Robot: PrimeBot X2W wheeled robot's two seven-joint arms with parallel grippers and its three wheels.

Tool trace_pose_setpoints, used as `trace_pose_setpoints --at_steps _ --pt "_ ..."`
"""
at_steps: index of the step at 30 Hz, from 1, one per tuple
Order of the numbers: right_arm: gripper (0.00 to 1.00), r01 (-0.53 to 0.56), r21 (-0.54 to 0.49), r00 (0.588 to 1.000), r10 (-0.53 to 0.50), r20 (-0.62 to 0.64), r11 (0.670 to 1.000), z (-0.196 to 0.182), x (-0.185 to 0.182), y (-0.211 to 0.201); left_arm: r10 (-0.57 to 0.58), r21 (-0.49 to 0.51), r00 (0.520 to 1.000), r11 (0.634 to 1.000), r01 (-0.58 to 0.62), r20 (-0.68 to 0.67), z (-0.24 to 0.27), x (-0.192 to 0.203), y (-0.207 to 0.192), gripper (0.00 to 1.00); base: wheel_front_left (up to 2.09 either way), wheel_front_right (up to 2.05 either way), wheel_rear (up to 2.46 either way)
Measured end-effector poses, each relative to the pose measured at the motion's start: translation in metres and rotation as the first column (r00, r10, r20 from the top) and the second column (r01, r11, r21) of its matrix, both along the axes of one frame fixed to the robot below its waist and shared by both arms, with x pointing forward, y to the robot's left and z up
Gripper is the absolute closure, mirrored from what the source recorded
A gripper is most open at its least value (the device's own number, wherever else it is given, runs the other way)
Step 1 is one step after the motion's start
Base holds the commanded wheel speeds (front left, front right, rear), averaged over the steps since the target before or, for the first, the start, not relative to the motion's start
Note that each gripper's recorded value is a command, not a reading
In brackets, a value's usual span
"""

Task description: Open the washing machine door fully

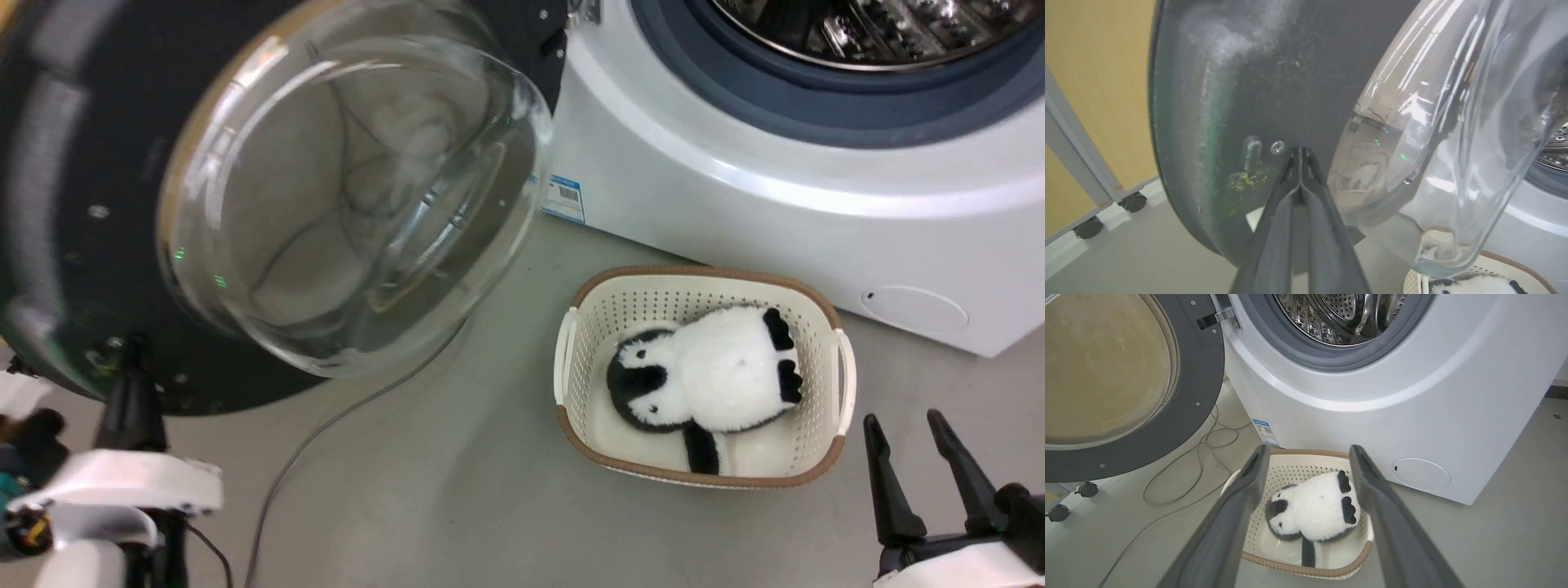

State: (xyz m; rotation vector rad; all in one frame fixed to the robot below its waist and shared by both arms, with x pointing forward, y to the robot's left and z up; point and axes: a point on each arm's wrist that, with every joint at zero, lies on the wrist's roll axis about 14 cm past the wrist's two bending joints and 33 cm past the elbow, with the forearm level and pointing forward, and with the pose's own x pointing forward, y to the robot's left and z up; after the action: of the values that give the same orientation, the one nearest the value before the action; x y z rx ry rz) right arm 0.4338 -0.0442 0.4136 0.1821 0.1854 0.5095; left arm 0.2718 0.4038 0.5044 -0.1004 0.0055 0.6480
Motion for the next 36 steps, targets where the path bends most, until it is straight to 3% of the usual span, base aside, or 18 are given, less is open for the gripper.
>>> trace_pose_setpoints --at_steps 10,17,24,36 --pt "0.0 0.027 -0.009 0.999 -0.028 -0.032 1.0 -0.013 0.003 -0.012 0.083 0.049 0.996 0.995 -0.082 -0.012 0.011 0.016 0.053 1.0 0.0 0.0 0.0" --pt "0.0 0.04 -0.008 0.999 -0.041 -0.025 0.999 -0.011 0.005 -0.015 0.098 0.046 0.995 0.994 -0.096 -0.031 0.007 0.017 0.065 1.0 0.0 0.0 0.0" --pt "0.0 0.046 -0.009 0.999 -0.046 -0.018 0.999 -0.007 0.003 -0.016 0.063 0.045 0.997 0.997 -0.061 -0.036 0.004 0.018 0.057 1.0 0.0 0.0 0.0" --pt "0.0 0.083 0.027 0.994 -0.085 0.073 0.996 0.032 -0.003 -0.019 -0.132 0.103 0.989 0.987 0.126 0.059 0.031 0.032 0.004 1.0 0.0 0.0 0.0"
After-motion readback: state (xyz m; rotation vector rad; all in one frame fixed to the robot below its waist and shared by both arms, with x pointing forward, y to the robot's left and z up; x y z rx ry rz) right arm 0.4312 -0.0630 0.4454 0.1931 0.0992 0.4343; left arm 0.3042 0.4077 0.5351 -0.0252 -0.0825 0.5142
